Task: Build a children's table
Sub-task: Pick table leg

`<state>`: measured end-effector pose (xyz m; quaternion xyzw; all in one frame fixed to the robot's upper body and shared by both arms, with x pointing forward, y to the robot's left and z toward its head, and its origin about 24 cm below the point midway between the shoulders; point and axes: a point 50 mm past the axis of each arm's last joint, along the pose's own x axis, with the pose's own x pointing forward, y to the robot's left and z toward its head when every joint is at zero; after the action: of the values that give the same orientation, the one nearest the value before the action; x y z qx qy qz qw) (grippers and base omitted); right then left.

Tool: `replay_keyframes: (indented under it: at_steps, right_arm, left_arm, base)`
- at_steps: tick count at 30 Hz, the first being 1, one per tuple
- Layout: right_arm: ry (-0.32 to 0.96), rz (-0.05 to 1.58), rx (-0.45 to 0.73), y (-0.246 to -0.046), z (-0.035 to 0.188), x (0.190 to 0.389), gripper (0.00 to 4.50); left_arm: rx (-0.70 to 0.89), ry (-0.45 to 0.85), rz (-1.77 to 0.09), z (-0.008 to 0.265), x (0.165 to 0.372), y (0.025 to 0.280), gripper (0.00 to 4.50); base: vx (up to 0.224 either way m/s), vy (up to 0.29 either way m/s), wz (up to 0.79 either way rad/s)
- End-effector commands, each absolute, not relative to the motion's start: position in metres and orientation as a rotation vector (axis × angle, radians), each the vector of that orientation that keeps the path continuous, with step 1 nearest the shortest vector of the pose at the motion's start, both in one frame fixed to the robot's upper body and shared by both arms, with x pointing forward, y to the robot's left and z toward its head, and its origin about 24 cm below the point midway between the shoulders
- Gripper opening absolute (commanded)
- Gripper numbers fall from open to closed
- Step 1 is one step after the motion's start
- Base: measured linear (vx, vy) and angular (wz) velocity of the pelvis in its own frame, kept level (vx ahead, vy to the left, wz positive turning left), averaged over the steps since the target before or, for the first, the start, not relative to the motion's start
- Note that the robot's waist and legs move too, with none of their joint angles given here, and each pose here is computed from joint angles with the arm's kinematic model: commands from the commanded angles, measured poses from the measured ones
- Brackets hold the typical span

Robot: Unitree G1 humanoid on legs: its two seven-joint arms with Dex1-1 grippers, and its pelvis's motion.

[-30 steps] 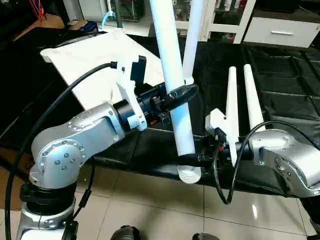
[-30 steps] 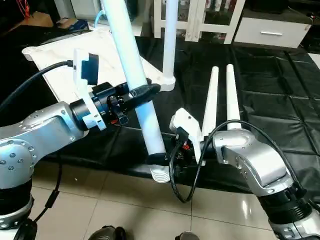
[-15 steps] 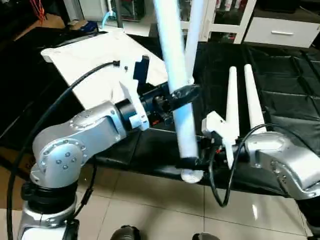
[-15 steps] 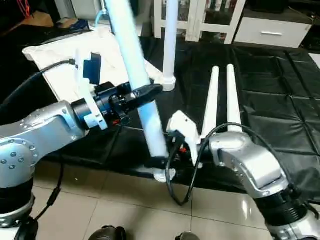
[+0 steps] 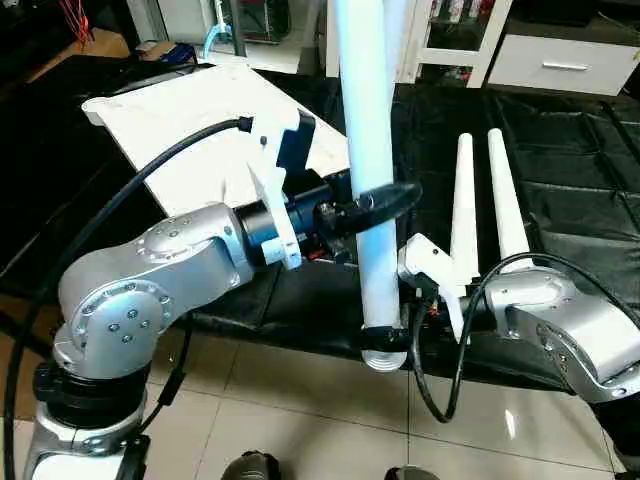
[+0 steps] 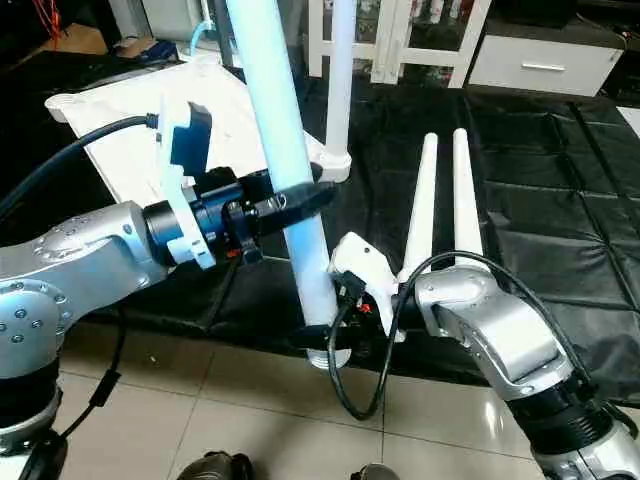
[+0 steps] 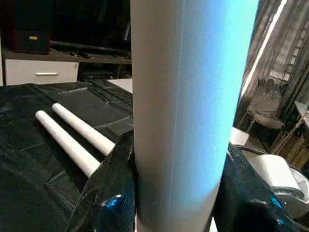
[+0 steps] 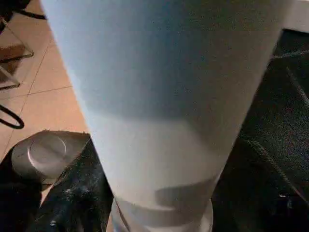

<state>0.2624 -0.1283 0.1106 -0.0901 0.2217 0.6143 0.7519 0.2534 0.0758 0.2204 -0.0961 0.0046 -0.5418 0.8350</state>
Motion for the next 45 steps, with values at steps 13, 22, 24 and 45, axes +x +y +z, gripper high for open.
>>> replay_keyframes:
  at_steps: [13,22,24,45]
  right_arm:
    - [0.446,1.357,-0.222,-0.127,0.117,0.261,3.0]
    - [0.451,1.365,-0.209,-0.127,0.116,0.261,2.6]
    - [0.454,1.369,-0.206,-0.127,0.116,0.261,2.4]
    - [0.433,1.363,-0.175,-0.125,0.118,0.264,1.91]
  left_arm:
    - [-0.141,0.03,-1.17,0.217,0.25,0.075,1.72]
    - [-0.137,0.025,-1.178,0.218,0.249,0.074,1.72]
    - [-0.136,0.024,-1.178,0.218,0.249,0.074,1.72]
    - [-0.119,0.006,-1.035,0.221,0.262,0.093,2.42]
  base:
    - [0.0,0.0,0.0]
    - [0.0,0.0,0.0]
    - [0.0,0.0,0.0]
    - [0.0,0.0,0.0]
